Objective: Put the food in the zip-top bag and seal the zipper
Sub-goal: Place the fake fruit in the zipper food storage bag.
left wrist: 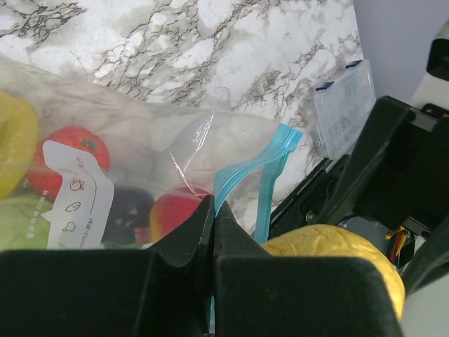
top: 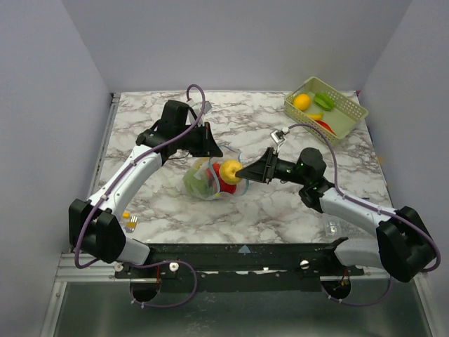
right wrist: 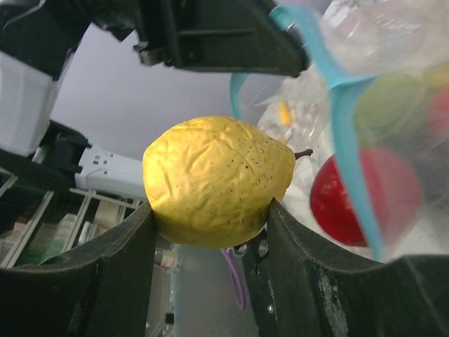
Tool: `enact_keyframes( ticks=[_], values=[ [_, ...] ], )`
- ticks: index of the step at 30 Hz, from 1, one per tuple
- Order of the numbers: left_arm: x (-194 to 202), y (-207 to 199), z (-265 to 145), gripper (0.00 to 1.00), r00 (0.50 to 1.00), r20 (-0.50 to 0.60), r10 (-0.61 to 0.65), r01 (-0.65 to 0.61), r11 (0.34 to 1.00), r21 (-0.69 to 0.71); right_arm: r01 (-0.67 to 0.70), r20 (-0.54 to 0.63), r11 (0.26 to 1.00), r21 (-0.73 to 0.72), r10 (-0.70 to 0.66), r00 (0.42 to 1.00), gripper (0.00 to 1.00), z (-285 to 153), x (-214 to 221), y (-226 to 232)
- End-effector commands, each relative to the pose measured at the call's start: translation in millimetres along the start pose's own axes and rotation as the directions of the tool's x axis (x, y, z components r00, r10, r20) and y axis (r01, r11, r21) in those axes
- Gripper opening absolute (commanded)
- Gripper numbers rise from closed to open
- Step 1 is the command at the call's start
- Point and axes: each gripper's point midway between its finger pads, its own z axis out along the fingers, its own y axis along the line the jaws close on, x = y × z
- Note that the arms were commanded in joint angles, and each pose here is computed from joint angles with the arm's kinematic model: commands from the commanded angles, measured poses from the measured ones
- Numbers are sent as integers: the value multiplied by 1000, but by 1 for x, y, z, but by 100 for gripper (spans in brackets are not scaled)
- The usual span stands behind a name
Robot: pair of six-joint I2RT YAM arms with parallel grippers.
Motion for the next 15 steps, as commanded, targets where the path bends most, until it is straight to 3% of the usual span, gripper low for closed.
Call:
enact_keyframes(
  ticks=[1,4,6,11,15],
  values=[
    [-5,-16,-11,0,998,42,56,-57,998,19,5,127,999,35,-10,992,17,10,-21,-12],
    [-6,-17,-12,0,997,45,57,-58,998,21,-4,129,994,112,-10,992,26,17,-19,-29],
    [-6,-18,-12,0,997,47,58,-60,998,23,11,127,987,159,-31,991,38,20,-18,-37],
    [-7,-19,-14,0,997,55,62,-64,998,23,46,113,971,233,-74,991,79,30,-14,-41],
    [-6,-18,-12,0,997,50,60,-61,998,22,45,112,958,284,-80,991,91,33,-17,-46]
  ],
)
